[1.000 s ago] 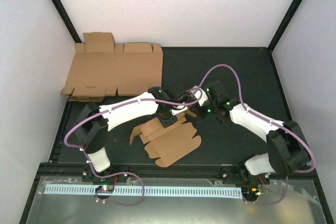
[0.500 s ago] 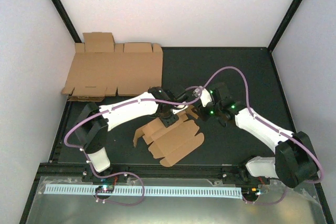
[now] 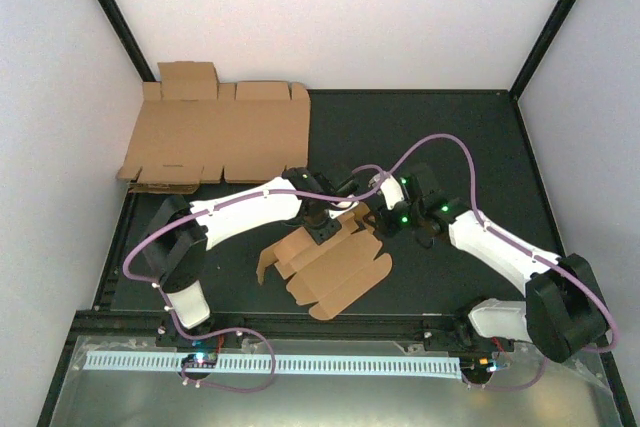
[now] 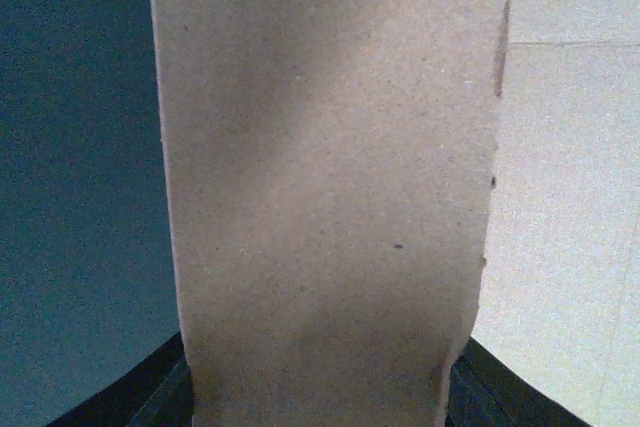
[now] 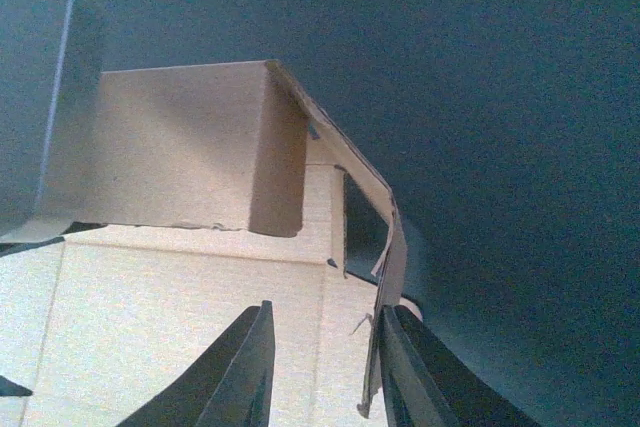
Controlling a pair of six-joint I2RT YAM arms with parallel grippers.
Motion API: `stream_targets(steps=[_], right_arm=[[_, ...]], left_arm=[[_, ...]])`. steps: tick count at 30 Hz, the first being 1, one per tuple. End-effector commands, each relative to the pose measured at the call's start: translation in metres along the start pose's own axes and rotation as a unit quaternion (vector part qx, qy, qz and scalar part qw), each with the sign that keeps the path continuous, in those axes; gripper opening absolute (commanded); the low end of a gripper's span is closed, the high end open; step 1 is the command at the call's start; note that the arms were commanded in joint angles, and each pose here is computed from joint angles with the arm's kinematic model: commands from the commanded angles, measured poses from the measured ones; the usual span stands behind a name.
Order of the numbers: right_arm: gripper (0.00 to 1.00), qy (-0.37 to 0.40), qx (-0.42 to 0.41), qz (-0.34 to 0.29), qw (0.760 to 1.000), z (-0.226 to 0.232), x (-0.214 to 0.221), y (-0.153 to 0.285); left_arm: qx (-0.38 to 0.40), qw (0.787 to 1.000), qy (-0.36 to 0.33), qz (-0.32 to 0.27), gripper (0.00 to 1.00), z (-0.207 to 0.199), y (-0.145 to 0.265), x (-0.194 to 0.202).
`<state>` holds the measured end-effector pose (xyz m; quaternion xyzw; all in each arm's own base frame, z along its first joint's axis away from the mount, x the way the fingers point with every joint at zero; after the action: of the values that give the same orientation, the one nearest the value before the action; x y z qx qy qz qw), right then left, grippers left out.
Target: Fold the paper box
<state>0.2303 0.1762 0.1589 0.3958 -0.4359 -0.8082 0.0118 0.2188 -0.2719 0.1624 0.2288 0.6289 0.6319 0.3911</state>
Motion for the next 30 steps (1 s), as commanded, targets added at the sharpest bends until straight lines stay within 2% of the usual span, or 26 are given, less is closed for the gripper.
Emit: stream_targets(steps=[1,11,15,21,26,30], right_arm=[[0.33,-0.025,-0.042,0.008,0.999,0.009,0.007,-0.003],[0.35,-0.043,-0.093,-0.022,0.995,0.017,0.021,-0.004],[0.36,-0.034,-0.140,-0.037,0.989,0.024,0.024,-0.008],[0.47,-0.015,-0.151,-0.056,0.987,0.024,0.030,-0.012],[0.49,-0.024,-0.142,-0.064,0.987,0.020,0.028,-0.016],[0.49,-0.027,-0.166,-0.083,0.982,0.023,0.027,-0.018]], left_arm=[[0.015,1.000,0.010,-0.008,0.48,-0.005,-0.005,-0.005],[0.031,0.999,0.015,-0.007,0.47,-0.009,-0.011,-0.007],[0.049,0.999,0.008,-0.007,0.47,-0.015,-0.014,-0.007],[0.051,0.999,-0.005,0.000,0.47,-0.020,-0.018,-0.005],[0.056,0.998,-0.010,0.000,0.47,-0.022,-0.019,-0.005],[0.064,0.998,-0.016,-0.004,0.47,-0.026,-0.017,-0.006]])
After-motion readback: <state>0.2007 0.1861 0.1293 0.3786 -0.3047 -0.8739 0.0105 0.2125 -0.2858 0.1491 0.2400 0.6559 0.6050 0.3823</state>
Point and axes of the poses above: each gripper's point midway between its finger pads, its own y axis back along the fingers, its own z axis along the line the jaws close on, x = y × z, the point moved 7 cm from there along y, back along the fingers, and after that the axes turned 2 degrees about -y, right-handed, at the moved point
